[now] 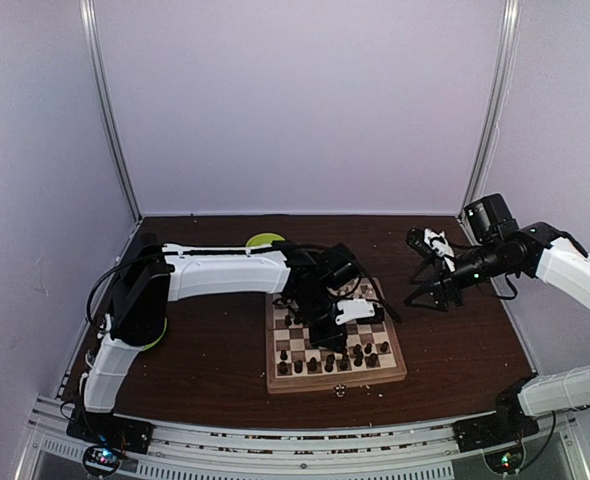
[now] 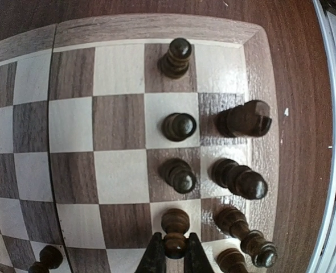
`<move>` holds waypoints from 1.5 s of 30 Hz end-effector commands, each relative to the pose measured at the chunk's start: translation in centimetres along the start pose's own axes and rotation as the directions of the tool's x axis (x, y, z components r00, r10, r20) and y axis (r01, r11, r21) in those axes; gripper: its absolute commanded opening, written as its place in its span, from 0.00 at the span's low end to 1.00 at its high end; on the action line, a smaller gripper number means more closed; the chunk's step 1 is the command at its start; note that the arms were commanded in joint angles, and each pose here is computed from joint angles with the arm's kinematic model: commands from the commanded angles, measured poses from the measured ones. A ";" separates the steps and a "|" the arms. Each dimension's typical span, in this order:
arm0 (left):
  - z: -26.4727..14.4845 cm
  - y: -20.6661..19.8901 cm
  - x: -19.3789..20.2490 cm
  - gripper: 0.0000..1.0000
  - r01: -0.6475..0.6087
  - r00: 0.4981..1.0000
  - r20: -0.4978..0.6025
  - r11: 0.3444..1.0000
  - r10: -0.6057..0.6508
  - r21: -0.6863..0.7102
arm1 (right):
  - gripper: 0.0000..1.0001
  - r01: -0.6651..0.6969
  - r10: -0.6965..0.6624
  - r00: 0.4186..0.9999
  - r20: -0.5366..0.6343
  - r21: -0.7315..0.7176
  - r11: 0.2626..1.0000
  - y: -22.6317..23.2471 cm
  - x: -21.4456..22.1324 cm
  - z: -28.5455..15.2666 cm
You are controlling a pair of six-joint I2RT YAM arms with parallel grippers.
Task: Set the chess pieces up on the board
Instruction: Place the pawn on d7, then pick up the pawn from the chessboard.
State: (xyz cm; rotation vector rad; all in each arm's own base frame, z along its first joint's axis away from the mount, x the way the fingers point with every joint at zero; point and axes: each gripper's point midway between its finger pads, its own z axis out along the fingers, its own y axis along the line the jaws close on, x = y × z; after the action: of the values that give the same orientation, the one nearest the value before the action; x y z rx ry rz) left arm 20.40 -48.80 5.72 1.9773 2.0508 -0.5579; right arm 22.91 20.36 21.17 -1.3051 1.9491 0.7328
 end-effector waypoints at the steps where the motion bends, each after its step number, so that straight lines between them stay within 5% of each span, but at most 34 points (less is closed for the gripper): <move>1: 0.6 -0.8 -0.3 0.06 -0.029 1.000 -0.008 0.999 0.029 0.030 | 0.61 -0.003 0.003 1.000 -0.010 0.001 1.000 -0.1 0.4 0.1; 26: -1.8 -0.2 -1.0 0.22 -0.056 0.998 0.012 0.997 0.057 -0.054 | 0.61 -0.004 0.004 1.000 -0.017 -0.002 1.000 -0.1 0.5 0.1; 37: -10.3 1.2 -2.7 0.23 -0.055 0.987 0.136 0.980 0.081 -0.192 | 0.61 -0.006 0.006 1.000 -0.019 -0.003 1.000 -0.1 0.6 0.1; 45: -16.4 4.2 -0.6 0.26 0.083 0.979 0.201 0.948 -0.020 -0.307 | 0.61 -0.013 0.014 0.999 -0.036 0.006 1.000 -0.4 1.1 0.4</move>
State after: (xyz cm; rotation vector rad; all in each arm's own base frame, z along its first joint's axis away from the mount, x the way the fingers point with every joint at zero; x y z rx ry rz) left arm 23.84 -44.62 18.68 1.7461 1.8951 -0.4401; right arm 22.91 20.29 20.76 -1.3118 1.9643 0.7321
